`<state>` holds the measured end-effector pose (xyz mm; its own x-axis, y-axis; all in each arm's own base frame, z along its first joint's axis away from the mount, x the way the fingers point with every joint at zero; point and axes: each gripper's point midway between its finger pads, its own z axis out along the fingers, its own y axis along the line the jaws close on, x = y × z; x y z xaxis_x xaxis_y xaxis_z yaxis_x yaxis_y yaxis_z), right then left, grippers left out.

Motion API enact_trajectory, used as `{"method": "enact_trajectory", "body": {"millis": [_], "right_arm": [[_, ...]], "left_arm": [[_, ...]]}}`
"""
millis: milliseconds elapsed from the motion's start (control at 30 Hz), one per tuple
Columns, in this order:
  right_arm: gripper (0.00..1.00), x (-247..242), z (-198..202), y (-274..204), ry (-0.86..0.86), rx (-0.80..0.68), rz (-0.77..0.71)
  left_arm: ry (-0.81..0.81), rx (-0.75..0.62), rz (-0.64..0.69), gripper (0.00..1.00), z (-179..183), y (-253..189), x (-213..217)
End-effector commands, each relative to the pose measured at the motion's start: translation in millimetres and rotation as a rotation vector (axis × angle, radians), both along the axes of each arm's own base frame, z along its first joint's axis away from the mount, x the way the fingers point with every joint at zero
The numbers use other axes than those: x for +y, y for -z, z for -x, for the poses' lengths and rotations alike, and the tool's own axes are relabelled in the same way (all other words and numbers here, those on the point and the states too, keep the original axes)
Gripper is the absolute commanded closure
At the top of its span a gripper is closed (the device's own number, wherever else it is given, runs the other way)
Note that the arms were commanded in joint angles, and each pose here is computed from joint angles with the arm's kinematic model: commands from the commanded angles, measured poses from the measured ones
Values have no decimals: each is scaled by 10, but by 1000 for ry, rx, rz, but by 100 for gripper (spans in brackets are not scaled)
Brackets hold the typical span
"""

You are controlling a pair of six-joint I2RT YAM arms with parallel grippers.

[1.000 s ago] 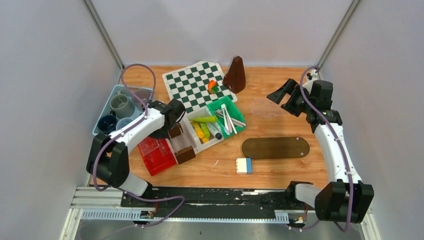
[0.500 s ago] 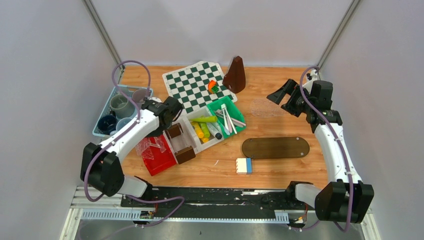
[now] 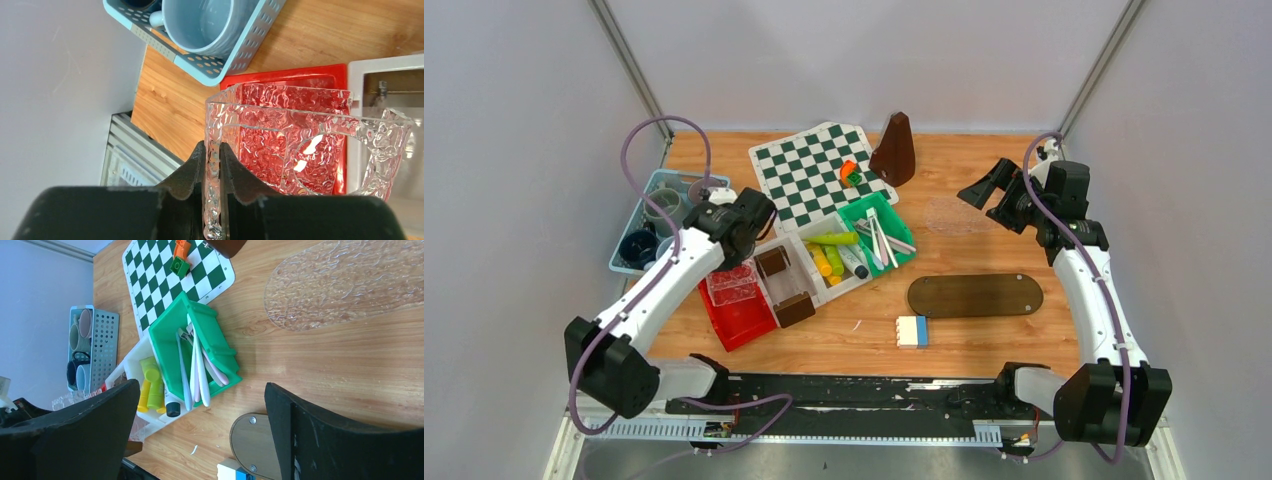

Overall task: Prepare toiletry sets of a toothbrush and toothpaste on the tray
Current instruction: Pick up the toothpaste holder from the storage box.

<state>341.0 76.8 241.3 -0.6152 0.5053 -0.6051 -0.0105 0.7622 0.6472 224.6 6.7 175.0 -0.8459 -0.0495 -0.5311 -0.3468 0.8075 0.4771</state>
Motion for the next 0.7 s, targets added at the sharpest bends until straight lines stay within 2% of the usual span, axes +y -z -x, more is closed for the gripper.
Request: {"method": "enact_trajectory", "body": {"millis": [0, 333, 667], "right_arm": [[3, 39, 18, -240, -39, -82, 14], [4, 256, 108, -418, -131, -151, 29], [4, 854, 379, -734, -304, -265, 134]], "left_arm": [[55, -115, 67, 100, -115, -314, -76], [224, -202, 181, 100, -244, -682, -291], [442, -250, 292, 100, -506, -963, -758]]}}
